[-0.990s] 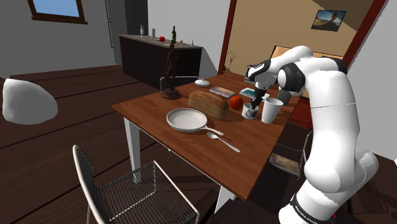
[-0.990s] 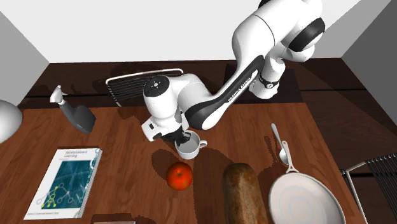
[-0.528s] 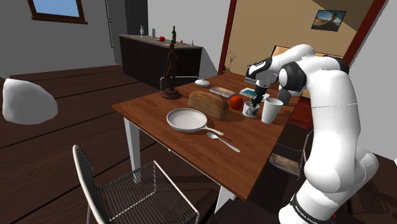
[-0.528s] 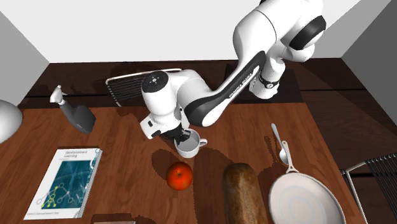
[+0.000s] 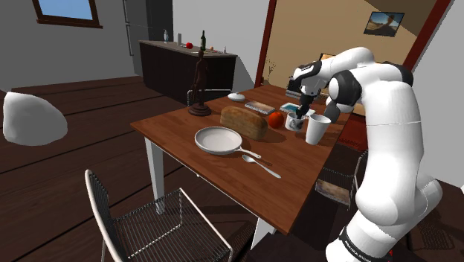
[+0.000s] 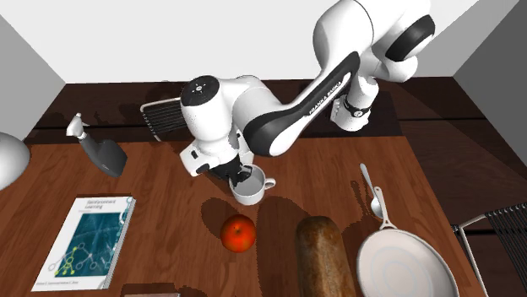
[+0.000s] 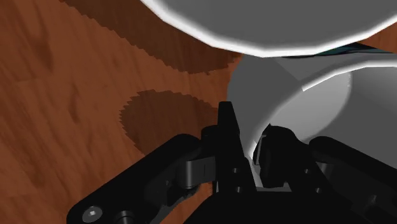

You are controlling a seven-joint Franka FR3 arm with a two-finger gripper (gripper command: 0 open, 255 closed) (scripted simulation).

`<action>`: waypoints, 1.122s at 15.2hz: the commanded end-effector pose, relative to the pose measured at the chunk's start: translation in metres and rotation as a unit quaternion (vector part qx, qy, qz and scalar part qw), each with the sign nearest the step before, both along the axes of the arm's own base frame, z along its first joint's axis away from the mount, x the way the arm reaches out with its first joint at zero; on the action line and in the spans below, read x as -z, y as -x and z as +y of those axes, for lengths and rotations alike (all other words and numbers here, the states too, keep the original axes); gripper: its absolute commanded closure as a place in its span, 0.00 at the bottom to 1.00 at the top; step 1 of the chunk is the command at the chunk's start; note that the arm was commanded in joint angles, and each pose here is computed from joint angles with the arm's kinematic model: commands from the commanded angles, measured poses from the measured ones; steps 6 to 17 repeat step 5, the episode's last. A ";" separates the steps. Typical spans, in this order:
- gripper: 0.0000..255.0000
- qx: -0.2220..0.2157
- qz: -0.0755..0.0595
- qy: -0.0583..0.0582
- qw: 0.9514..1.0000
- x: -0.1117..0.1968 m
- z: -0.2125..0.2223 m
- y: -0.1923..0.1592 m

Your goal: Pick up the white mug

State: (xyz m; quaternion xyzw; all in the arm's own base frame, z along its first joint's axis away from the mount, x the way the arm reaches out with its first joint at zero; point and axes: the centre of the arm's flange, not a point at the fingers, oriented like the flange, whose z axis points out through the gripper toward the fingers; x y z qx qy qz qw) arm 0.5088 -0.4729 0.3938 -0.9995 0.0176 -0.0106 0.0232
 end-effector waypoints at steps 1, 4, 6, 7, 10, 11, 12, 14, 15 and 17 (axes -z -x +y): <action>1.00 0.000 0.000 0.000 1.000 -0.011 0.001 0.000; 1.00 0.000 0.000 0.000 1.000 -0.023 0.001 0.000; 1.00 0.000 0.000 0.000 1.000 -0.023 0.001 0.000; 1.00 0.000 0.000 0.000 1.000 -0.023 0.001 0.000; 1.00 0.000 0.000 0.000 1.000 -0.023 0.001 0.000; 1.00 0.000 0.000 0.000 1.000 -0.023 0.001 0.000; 1.00 0.000 0.000 0.000 1.000 -0.023 0.001 0.000; 1.00 0.000 0.000 0.000 1.000 -0.023 0.001 0.000; 1.00 0.000 0.000 0.000 1.000 -0.023 0.001 0.000; 1.00 0.000 0.000 0.000 1.000 -0.023 0.001 0.000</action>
